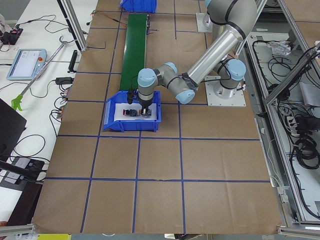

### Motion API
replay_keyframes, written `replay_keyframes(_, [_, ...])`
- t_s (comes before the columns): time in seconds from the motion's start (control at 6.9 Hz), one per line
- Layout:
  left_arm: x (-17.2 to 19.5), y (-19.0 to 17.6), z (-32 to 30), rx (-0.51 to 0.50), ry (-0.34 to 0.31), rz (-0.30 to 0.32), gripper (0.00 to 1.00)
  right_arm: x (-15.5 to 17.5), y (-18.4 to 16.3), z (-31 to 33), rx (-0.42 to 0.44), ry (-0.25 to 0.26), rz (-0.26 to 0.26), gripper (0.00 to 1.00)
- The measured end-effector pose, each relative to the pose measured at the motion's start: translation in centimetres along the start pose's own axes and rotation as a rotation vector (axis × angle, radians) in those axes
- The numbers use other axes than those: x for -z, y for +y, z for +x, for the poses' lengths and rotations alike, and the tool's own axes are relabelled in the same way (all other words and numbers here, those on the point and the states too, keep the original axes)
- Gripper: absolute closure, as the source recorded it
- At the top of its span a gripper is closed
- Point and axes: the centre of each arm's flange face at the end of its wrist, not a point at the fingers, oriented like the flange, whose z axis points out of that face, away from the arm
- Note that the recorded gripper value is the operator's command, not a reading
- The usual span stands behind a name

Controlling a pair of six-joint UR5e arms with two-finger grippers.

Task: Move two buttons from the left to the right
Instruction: 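Lower the left gripper into the bin and grasp the yellow button, then carry the yellow button to the conveyor and release it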

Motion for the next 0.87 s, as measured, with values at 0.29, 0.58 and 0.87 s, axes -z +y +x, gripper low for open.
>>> replay_keyframes(0.29, [7.4, -2.2, -1.0, -0.001, 0.046, -0.058, 0.95, 0.0, 0.0, 0.0, 0.000, 0.000, 0.000, 0.00])
replay_keyframes(0.58, [10.7, -5.1, 1.7, -0.014, 0.052, -0.070, 0.95, 0.0, 0.0, 0.0, 0.000, 0.000, 0.001, 0.00])
replay_keyframes(0.87, [11.3, -8.8, 10.2, -0.005, 0.041, -0.057, 0.95, 0.1, 0.0, 0.0, 0.000, 0.000, 0.002, 0.00])
